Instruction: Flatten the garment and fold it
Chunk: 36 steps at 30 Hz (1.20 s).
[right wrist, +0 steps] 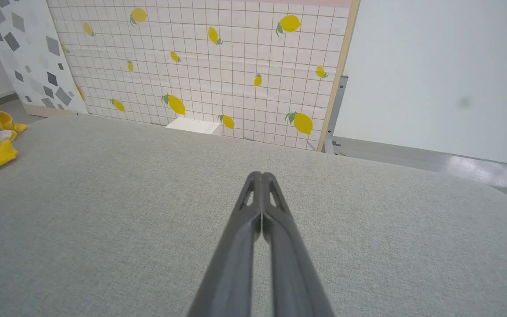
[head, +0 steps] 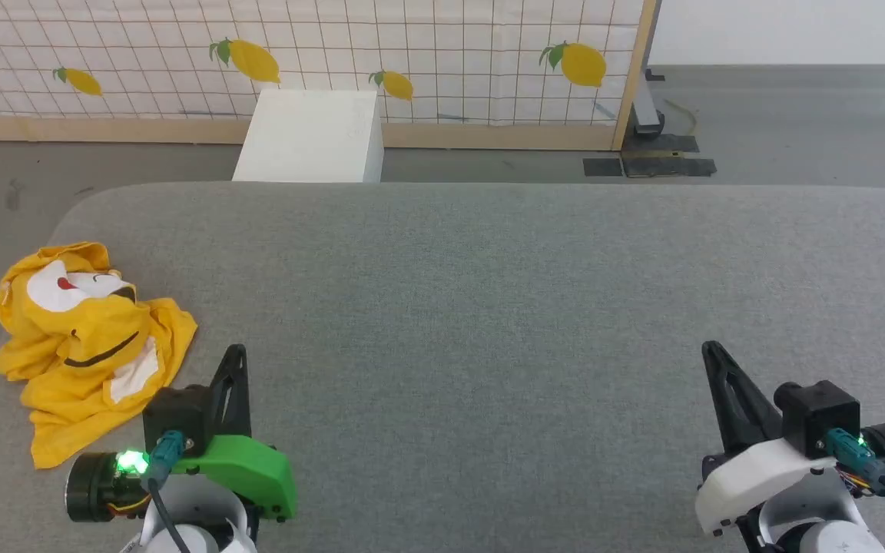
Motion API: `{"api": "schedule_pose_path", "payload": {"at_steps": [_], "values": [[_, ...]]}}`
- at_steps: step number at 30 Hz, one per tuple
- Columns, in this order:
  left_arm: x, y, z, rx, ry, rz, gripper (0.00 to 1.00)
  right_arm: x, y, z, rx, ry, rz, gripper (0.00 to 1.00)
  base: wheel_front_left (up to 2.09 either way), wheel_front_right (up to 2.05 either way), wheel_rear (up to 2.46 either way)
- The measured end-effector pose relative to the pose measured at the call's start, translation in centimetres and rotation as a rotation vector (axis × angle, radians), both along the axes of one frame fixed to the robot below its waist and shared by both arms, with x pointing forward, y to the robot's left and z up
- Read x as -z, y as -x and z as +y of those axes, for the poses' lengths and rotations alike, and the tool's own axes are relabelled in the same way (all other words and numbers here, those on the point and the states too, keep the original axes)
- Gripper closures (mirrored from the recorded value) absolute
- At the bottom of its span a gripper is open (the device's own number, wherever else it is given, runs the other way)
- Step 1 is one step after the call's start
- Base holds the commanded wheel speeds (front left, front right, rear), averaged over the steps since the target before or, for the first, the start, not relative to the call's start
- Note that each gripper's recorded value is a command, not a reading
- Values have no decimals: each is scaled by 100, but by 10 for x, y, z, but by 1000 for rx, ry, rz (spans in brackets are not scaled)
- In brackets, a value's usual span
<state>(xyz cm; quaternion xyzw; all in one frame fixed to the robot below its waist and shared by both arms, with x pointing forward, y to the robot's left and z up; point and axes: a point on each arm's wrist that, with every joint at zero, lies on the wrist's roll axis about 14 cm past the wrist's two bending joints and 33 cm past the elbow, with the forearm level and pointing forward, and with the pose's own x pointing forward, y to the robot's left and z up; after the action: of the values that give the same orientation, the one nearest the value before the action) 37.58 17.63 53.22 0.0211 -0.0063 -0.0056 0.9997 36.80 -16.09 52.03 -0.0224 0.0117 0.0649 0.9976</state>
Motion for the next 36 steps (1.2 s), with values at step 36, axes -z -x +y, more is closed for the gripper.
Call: {"api": "schedule_pose_path", "payload": {"at_steps": [36], "values": [[0,0,0,0,0,0,100,0,0,0,0,0,0,100,0,0,0]]}}
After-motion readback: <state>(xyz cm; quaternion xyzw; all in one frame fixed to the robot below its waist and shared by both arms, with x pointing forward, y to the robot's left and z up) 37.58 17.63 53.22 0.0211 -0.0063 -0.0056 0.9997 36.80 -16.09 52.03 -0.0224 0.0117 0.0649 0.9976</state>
